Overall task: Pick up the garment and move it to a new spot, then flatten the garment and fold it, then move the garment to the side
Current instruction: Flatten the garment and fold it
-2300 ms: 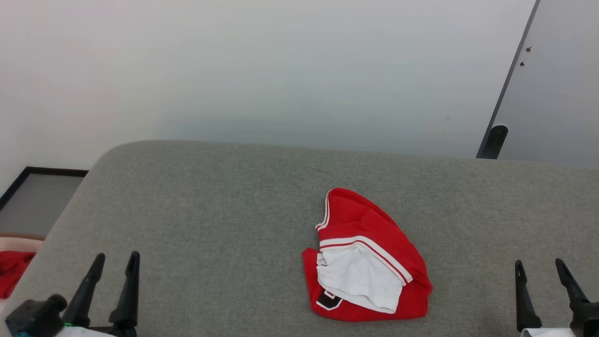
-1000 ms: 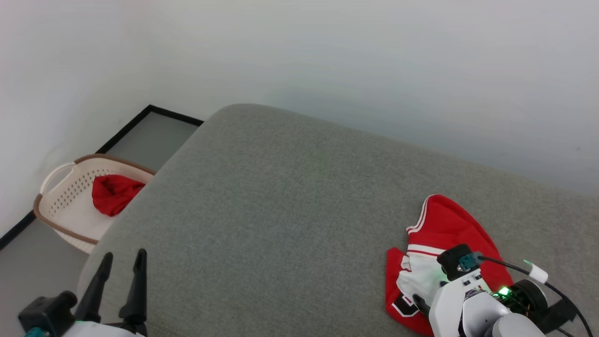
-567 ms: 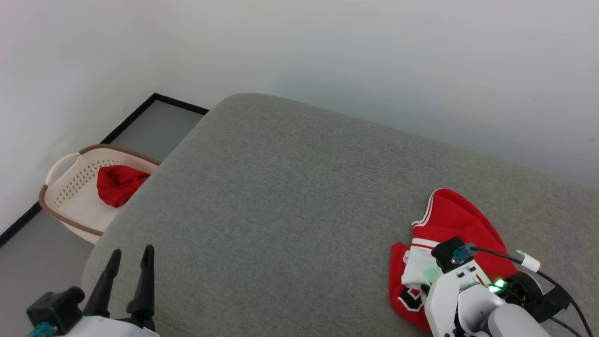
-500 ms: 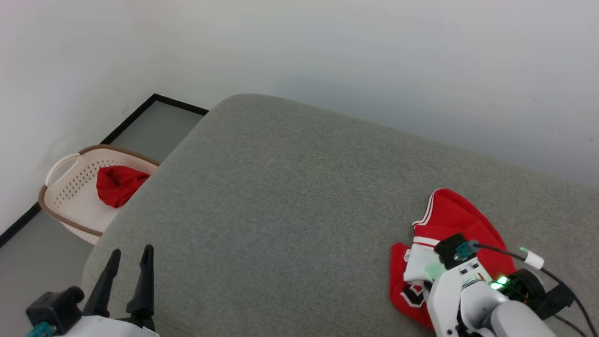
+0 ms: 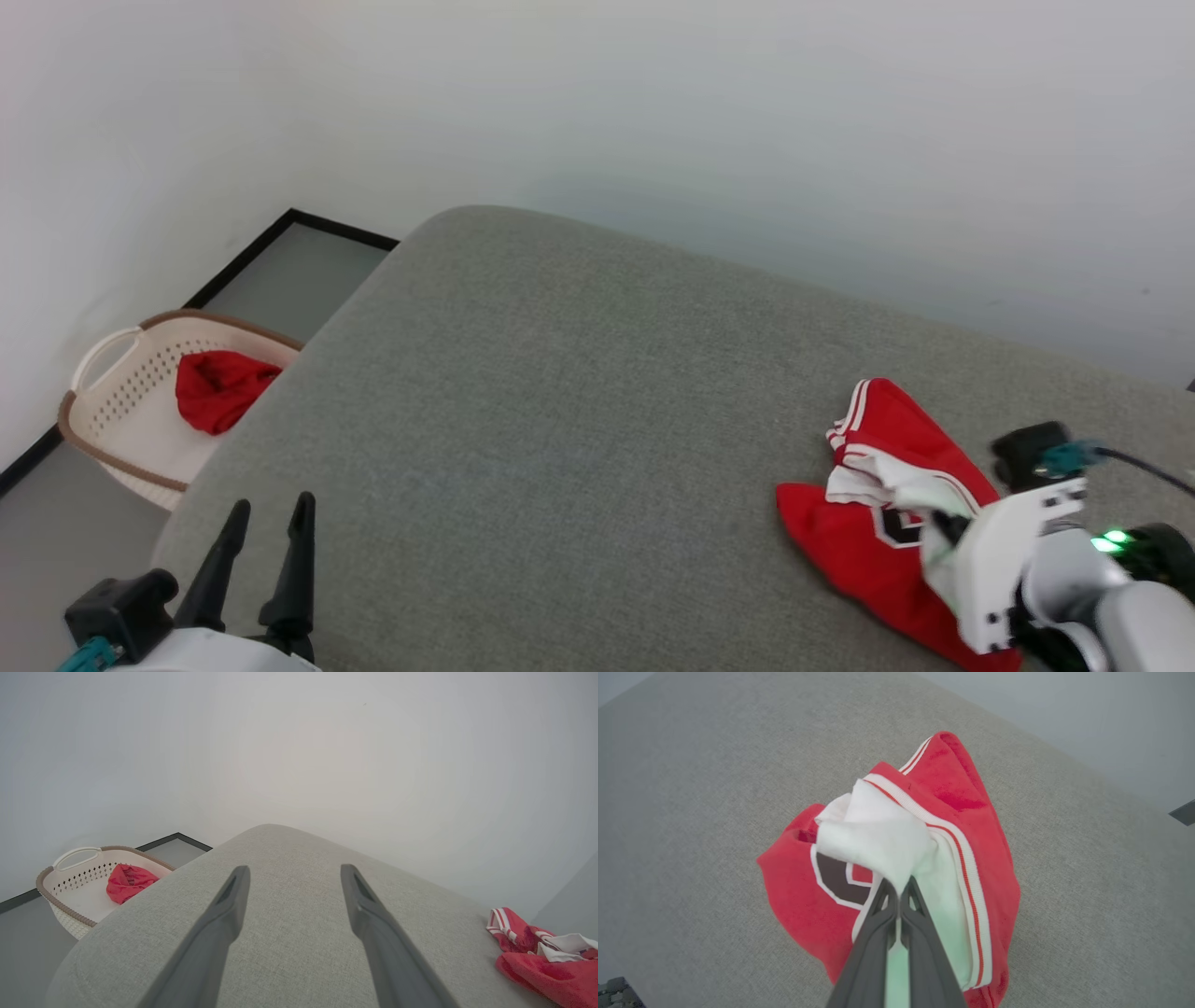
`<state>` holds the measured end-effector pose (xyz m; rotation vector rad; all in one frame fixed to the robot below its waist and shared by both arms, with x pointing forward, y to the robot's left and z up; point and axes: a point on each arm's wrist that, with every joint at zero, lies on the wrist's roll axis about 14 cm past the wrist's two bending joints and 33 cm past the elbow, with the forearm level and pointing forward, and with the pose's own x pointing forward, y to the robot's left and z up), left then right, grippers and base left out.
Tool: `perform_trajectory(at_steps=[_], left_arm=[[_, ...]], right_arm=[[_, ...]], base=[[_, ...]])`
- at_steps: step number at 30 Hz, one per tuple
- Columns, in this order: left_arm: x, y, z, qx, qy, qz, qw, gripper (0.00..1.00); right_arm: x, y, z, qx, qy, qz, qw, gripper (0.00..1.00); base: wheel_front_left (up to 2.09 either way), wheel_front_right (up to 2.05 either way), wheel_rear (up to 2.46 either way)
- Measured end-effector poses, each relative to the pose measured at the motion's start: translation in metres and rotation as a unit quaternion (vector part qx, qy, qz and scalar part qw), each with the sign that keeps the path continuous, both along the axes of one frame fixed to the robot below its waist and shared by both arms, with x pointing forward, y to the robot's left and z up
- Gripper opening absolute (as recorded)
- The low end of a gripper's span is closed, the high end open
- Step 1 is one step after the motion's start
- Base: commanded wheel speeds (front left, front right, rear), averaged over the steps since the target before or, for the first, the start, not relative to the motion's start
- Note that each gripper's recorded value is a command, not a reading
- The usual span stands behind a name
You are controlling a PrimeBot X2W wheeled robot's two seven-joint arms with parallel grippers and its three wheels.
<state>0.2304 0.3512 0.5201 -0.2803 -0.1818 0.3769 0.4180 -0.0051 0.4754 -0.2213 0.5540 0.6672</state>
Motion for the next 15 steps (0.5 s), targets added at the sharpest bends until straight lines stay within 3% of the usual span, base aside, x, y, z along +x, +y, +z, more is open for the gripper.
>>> perform_trajectory(at_steps=[8, 15], left_arm=[[0.01, -0.008, 0.001, -0.001, -0.002, -0.022, 1.0, 1.0], [0.029, -0.02, 0.002, 0.001, 0.0, -0.048, 0.999, 1.0]], right_arm=[[0.015, -0.067, 0.017, 0.022, -0.013, -0.103, 0.994, 0.0], [0.019, -0.144, 0.003, 0.012, -0.001, -0.214, 0.977, 0.0]], base=[[0.0, 0.0, 0.0], [0.0, 0.0, 0.0]])
